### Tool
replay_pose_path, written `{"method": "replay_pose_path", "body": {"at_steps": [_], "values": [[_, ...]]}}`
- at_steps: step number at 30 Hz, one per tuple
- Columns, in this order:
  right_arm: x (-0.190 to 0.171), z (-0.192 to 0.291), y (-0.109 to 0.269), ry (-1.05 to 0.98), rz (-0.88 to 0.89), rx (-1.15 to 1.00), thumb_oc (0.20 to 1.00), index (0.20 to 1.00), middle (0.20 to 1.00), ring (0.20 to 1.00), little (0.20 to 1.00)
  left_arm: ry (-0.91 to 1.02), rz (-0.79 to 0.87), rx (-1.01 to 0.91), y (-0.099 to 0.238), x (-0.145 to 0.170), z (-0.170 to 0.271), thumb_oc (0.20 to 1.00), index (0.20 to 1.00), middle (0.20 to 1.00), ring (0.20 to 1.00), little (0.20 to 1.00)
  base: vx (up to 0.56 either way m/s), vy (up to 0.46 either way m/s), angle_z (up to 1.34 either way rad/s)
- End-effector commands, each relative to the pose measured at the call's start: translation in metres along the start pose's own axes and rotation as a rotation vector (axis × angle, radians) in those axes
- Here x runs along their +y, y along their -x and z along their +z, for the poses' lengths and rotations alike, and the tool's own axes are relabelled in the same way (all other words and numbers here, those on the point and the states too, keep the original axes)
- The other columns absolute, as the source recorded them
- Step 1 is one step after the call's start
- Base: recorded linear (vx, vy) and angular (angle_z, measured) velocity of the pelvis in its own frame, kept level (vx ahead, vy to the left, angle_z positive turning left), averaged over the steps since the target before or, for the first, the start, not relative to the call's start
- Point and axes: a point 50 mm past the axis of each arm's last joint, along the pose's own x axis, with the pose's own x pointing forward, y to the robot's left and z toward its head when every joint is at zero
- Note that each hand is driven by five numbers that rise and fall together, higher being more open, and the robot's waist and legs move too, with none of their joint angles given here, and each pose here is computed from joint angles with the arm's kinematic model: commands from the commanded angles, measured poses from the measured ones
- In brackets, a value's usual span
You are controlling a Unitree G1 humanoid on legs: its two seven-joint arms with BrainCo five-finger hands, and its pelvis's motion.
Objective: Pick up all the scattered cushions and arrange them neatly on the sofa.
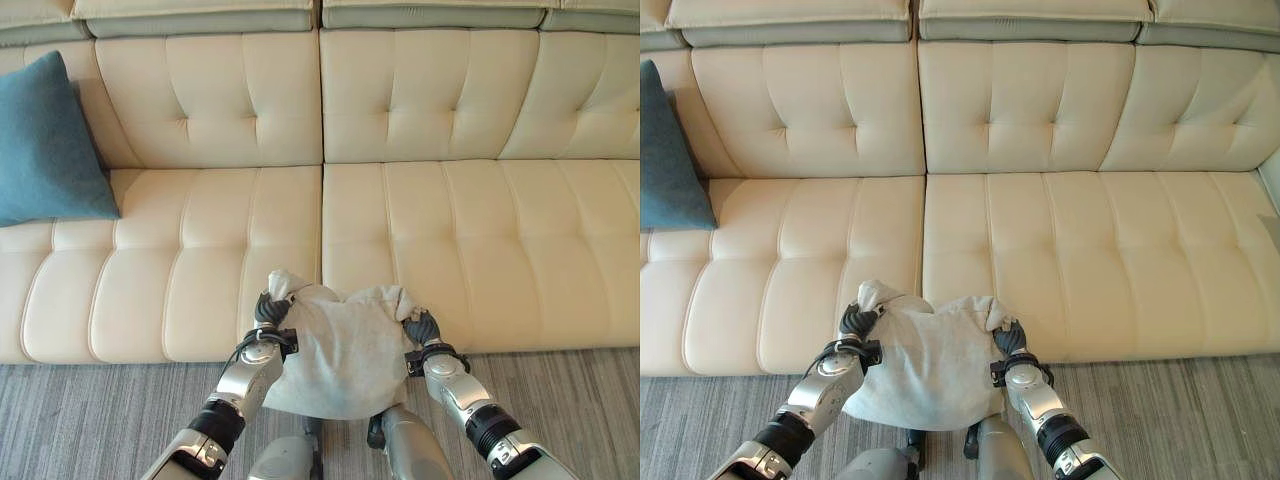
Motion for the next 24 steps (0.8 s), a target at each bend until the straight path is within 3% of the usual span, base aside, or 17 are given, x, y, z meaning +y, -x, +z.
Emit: {"method": "replay_pose_path", "body": {"at_steps": [1, 7, 15, 24], "values": [[0.019, 0.048, 0.001, -0.041, 0.072, -0.21, 0.2, 0.2, 0.2, 0.2, 0.2, 0.096, -0.31, -0.223, 0.019, -0.07, 0.047, 0.2, 0.2, 0.2, 0.2, 0.2, 0.12, -0.185, 0.6], [0.016, 0.057, -0.002, -0.041, 0.048, -0.231, 0.2, 0.2, 0.2, 0.2, 0.2, 0.098, -0.3, -0.229, 0.019, -0.075, 0.051, 0.2, 0.2, 0.2, 0.2, 0.2, 0.1, -0.06, 0.13], [0.01, 0.089, -0.001, -0.04, 0.027, -0.341, 0.2, 0.2, 0.2, 0.2, 0.2, 0.102, -0.299, -0.322, 0.022, -0.079, 0.075, 0.2, 0.2, 0.2, 0.2, 0.2, 0.12, 0.135, -0.11], [-0.002, 0.177, 0.007, -0.029, -0.039, -0.591, 0.2, 0.2, 0.2, 0.2, 0.2, 0.138, -0.231, -0.583, 0.023, -0.075, 0.153, 0.2, 0.2, 0.2, 0.2, 0.2, 0.09, 0.134, -0.03]]}}
